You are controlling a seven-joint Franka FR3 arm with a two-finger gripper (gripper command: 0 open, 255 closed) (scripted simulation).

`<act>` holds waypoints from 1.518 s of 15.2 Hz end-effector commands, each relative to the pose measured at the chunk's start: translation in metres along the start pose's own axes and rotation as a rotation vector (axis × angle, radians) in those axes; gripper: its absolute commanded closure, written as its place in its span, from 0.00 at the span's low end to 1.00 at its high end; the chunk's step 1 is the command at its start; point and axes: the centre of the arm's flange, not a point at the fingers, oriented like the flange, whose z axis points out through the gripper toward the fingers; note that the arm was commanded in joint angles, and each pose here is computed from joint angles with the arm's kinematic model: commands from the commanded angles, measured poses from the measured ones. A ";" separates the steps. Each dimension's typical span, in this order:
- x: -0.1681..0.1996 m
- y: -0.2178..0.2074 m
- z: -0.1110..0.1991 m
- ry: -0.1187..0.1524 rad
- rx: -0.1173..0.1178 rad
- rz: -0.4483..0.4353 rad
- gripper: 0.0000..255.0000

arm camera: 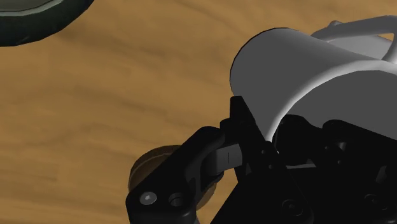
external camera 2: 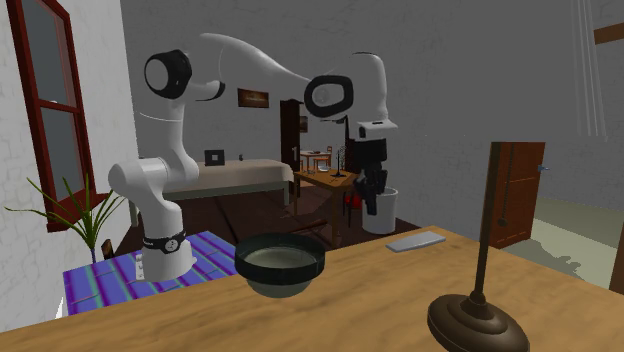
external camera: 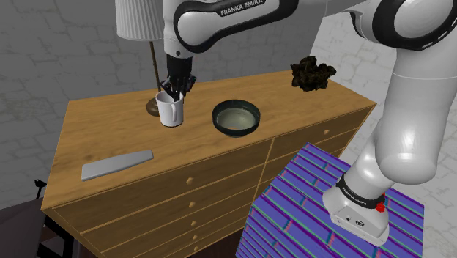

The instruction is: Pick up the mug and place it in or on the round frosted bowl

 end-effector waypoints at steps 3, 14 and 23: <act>0.001 -0.001 -0.021 0.000 0.000 0.000 1.00; -0.003 0.006 -0.073 0.000 0.000 0.000 1.00; -0.067 0.104 -0.095 0.000 0.000 0.000 1.00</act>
